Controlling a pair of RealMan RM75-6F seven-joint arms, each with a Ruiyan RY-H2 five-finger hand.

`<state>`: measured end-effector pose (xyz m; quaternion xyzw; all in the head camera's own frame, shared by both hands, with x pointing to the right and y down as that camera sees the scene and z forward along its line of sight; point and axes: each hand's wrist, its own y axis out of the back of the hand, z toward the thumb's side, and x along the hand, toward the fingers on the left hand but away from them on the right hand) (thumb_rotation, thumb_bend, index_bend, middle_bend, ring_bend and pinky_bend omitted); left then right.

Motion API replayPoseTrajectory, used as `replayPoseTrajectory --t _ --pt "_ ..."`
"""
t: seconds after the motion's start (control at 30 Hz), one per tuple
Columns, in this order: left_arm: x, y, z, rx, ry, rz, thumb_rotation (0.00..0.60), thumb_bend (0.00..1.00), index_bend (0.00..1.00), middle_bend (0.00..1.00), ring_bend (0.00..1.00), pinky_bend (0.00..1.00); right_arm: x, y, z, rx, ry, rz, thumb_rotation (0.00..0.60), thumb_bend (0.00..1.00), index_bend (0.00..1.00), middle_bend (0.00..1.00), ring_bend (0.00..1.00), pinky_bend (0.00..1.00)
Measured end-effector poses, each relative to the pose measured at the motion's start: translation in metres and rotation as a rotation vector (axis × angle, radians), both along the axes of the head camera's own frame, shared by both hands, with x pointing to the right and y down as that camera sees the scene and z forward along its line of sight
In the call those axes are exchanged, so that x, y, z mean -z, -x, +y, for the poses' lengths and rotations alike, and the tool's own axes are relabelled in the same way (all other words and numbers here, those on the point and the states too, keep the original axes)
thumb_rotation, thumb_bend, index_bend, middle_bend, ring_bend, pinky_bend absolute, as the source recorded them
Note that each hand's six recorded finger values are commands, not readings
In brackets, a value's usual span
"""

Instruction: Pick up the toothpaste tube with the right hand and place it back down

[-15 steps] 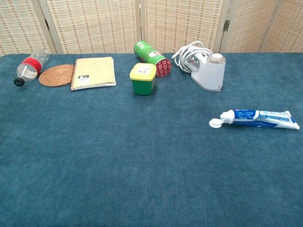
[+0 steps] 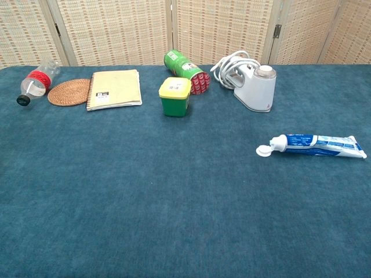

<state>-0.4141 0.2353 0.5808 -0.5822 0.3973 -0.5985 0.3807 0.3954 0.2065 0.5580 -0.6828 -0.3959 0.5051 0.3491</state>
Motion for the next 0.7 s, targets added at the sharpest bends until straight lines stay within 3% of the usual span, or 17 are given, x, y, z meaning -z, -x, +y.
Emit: replayPoseTrajectory --t 0.33,0.7 --pt "-0.001 0.001 0.002 0.001 0.012 0.002 0.600 0.03 0.20 0.04 0.03 0.16 -0.017 0.014 -0.010 0.070 0.072 0.031 0.600 0.21 0.09 0.25 0.16 0.25" --pt "0.001 0.006 0.007 0.014 0.018 -0.001 0.600 0.03 0.19 0.04 0.03 0.16 -0.060 0.036 -0.039 0.160 0.186 0.077 0.600 0.21 0.14 0.29 0.19 0.28"
